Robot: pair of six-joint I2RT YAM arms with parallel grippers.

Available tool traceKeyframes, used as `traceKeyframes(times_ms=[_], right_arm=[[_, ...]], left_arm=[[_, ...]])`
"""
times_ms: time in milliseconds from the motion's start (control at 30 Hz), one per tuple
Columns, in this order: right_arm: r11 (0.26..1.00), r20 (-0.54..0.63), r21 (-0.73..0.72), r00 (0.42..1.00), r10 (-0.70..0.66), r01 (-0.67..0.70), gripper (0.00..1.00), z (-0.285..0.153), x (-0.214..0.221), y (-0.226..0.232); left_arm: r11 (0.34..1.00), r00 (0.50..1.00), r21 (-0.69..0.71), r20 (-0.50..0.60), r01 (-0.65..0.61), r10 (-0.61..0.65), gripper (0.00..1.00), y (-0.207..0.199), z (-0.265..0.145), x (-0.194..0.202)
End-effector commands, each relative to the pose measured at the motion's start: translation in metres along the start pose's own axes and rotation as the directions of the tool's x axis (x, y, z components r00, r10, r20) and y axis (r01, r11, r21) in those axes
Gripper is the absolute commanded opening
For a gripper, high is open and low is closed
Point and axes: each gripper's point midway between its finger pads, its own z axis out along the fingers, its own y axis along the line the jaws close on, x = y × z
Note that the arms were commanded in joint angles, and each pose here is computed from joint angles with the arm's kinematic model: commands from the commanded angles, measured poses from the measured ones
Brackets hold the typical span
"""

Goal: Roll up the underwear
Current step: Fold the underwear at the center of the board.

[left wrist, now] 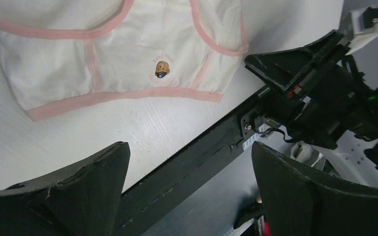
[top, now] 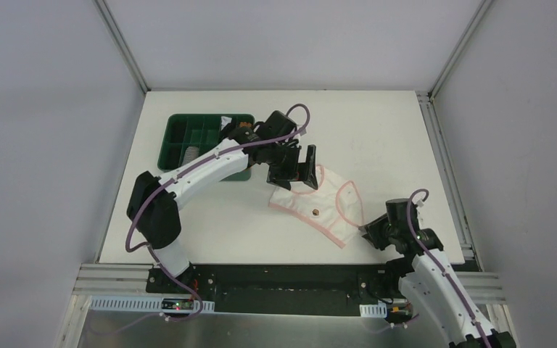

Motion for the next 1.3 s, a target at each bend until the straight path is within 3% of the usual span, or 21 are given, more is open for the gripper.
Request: traceKeyframes(times_ms=[0,133,367,733,933,1100,1267], right_arm=[[0.994,0.092,0.076,0.992,-0.087,0.08,0.35,-0.009,-0.025,0.009],[0.986,0.114,0.09,0.982,-0.152,0.142,0.35,-0.014,-0.036,0.023],[0.983,0.107,0.072,0.979,-0.175,0.168,0.34,-0.016,-0.037,0.033],[0.984,0.123,0.08,0.978,-0.169,0.16,0.3,-0.02,-0.037,0.023],[0.981,0.102,0.058,0.976,-0.191,0.186,0.34,-0.024,-0.039,0.029],[0.978,0.02,0.038,0.978,-0.206,0.205,0.36,-0.016,-0.026,0.031],[0.978,-0.016,0.012,0.978,-0.208,0.208,0.37,-0.011,-0.02,0.037]], left_arm=[[0.991,0.999,-0.128,-0.018,0.037,-0.039,0.95,0.031,0.025,0.008],[0.979,0.993,-0.191,-0.079,0.074,-0.09,0.85,0.056,0.05,0.023],[0.951,0.991,-0.303,-0.097,0.062,-0.095,0.83,0.091,0.084,0.022],[0.953,0.99,-0.298,-0.138,-0.058,0.017,0.8,0.091,0.133,-0.019],[0.948,0.987,-0.278,-0.085,-0.154,0.135,0.84,0.054,0.096,-0.058],[0.948,0.985,-0.269,-0.036,-0.17,0.166,0.89,0.038,0.053,-0.057],[0.864,0.986,-0.491,0.054,-0.113,0.159,0.91,0.082,0.032,-0.062]])
